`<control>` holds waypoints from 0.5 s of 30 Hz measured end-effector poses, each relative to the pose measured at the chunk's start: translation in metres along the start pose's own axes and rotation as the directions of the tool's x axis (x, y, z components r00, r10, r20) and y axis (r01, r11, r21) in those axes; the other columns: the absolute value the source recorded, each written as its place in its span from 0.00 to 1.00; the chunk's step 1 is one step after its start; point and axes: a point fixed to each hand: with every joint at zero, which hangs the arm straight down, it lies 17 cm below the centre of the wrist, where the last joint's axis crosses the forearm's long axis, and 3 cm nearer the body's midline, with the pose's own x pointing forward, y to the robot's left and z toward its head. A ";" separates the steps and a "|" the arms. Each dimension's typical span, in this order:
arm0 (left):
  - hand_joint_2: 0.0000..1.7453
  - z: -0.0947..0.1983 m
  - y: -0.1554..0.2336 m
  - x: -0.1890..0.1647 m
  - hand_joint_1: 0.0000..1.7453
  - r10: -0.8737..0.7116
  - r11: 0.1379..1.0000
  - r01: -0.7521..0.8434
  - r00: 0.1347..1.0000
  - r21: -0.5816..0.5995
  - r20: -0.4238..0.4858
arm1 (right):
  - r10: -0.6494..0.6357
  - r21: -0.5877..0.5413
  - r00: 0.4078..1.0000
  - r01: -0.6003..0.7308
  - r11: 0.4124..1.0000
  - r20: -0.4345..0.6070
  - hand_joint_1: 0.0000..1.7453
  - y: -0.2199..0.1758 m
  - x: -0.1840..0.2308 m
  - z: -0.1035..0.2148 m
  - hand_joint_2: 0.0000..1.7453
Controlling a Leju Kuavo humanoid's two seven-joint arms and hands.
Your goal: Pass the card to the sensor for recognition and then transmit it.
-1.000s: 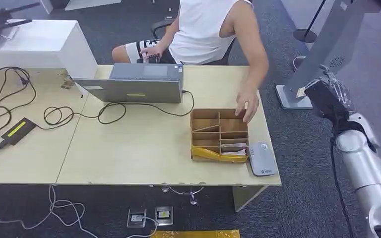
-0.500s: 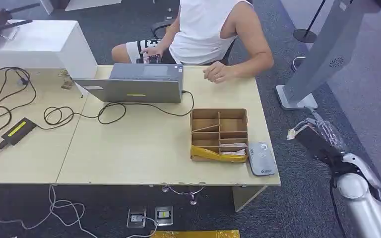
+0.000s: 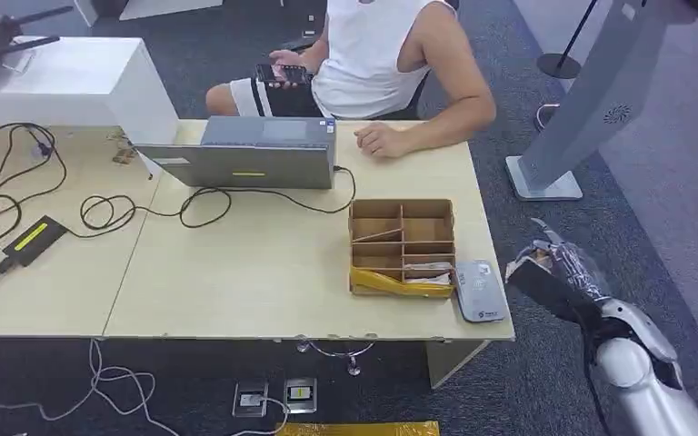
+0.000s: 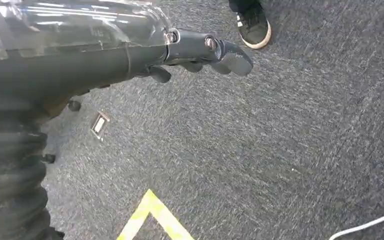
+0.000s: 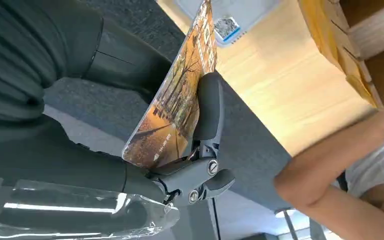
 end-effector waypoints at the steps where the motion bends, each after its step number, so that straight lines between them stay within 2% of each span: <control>1: 1.00 0.000 0.001 0.000 0.00 0.001 1.000 -0.001 1.000 0.002 -0.002 | 0.005 0.002 1.000 -0.005 1.000 0.000 1.00 0.002 0.001 0.000 1.00; 9: 1.00 0.000 0.002 -0.003 0.00 0.005 1.000 -0.004 1.000 0.013 -0.020 | 0.025 0.016 1.000 -0.025 1.000 0.001 1.00 0.015 0.002 -0.001 1.00; 15: 1.00 0.000 0.002 -0.003 0.00 0.006 1.000 -0.005 1.000 0.013 -0.023 | 0.021 0.019 1.000 -0.020 1.000 -0.015 1.00 0.027 -0.012 0.000 1.00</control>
